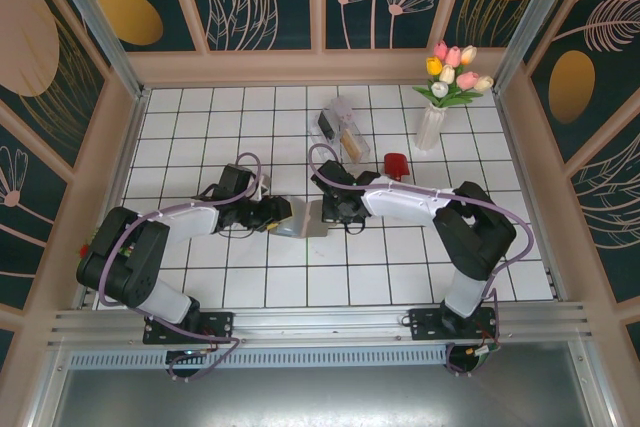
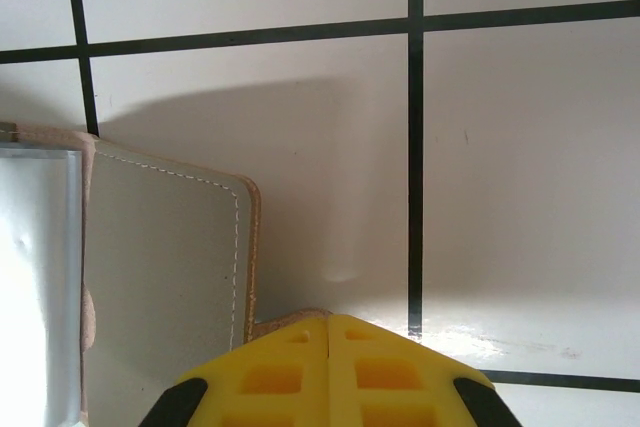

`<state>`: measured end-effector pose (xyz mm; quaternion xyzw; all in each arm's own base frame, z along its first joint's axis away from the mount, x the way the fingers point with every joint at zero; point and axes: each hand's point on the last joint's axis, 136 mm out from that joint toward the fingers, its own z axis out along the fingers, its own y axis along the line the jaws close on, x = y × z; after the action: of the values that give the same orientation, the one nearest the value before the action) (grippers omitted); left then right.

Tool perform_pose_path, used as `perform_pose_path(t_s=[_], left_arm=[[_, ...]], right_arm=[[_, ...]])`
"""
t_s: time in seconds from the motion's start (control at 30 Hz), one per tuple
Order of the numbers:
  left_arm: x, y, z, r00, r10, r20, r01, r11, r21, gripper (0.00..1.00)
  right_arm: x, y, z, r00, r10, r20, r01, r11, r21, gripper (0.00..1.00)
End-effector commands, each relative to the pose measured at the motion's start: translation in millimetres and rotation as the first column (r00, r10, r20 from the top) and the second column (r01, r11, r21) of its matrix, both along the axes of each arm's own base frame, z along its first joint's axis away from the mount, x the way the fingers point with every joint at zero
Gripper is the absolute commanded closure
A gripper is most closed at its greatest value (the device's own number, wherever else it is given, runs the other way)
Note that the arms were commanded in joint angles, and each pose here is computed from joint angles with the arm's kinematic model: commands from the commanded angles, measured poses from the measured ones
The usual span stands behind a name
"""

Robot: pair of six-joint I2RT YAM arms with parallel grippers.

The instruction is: Take the credit cards out of the card holder

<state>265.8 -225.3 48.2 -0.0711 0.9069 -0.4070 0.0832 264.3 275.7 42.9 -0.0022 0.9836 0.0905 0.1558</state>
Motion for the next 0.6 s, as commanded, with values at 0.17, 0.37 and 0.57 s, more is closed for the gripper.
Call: perform_pose_path(t_s=[0.17,0.37,0.57], left_arm=[[4.3,-19.1,21.1,0.996,-0.058,0.065,0.063,0.995,-0.078,0.53],[0.1,-35.2,28.4,0.993,-0.085,0.08,0.095,0.987,-0.127,0.52],[4.2,-45.0,32.2,0.994,-0.048,0.096,0.063,0.985,-0.163,0.54]], right_arm=[[2.5,-1.3,-3.2,1.0,-0.009,0.005,0.009,1.0,0.0,1.0],[7.1,-2.8,8.9,0.999,-0.037,0.038,0.037,0.999,0.017,0.9],[14.4,-11.0,33.6,0.992,-0.1,0.079,0.093,0.992,0.088,0.72]])
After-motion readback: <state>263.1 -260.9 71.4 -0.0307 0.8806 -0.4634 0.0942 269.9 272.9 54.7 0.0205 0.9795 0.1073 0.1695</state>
